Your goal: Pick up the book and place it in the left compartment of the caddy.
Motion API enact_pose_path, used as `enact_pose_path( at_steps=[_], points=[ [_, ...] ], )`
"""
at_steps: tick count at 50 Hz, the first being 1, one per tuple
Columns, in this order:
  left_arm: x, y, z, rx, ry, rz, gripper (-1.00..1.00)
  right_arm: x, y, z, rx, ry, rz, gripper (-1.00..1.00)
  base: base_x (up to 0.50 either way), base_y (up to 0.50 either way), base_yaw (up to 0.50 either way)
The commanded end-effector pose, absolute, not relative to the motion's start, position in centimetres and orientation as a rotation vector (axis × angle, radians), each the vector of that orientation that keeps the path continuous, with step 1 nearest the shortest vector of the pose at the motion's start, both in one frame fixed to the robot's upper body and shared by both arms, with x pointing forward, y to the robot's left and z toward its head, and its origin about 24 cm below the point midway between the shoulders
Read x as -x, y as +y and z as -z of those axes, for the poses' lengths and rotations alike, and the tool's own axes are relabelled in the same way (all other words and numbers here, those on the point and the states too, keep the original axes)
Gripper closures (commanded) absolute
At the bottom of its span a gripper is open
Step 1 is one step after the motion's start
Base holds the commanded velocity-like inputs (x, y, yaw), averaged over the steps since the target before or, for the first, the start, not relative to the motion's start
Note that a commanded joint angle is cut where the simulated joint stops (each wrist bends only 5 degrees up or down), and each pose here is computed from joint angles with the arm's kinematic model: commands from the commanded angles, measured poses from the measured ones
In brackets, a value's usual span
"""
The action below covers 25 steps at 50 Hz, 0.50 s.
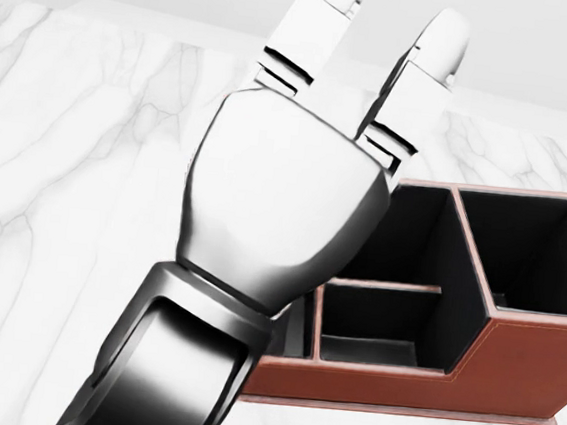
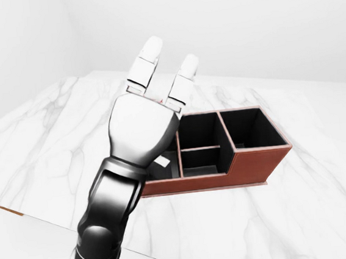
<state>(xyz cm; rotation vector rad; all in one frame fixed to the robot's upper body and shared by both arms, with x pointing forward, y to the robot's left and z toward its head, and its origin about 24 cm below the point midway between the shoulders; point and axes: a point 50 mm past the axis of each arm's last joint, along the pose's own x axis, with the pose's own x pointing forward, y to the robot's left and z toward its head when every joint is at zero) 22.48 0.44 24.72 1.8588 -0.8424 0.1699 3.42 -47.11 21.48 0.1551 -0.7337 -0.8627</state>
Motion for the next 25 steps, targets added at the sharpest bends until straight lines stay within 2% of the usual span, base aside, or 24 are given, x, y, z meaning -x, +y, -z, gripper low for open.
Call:
enact_pose_path(
  at_steps=[1,6,12,19,25],
  points=[
    [-18.7,4.6,-30.5,-1.637,-0.771,-0.408,-1.00,-3.6,-47.1,-21.2,-0.159,-0.724,0.861,-1.00,0.00,0.00,0.00],
    [-19.0,5.4,-31.1,-1.573,-0.750,-0.442,-1.00,-3.6,-47.1,-21.3,-0.157,-0.725,0.861,-1.00,0.00,0.00,0.00],
    [-19.6,5.6,-31.1,-1.539,-0.767,-0.407,-1.00,-3.7,-47.2,-21.1,-0.159,-0.717,0.861,-1.00,0.00,0.00,0.00],
    [-20.4,6.7,-31.4,-1.335,-0.872,-0.340,-1.00,-3.7,-47.1,-21.2,-0.156,-0.717,0.861,-1.00,0.00,0.00,0.00],
    [-21.3,8.2,-31.2,-1.143,-0.888,-0.325,-1.00,-3.6,-47.1,-21.2,-0.153,-0.717,0.862,-1.00,0.00,0.00,0.00]
  ],
)
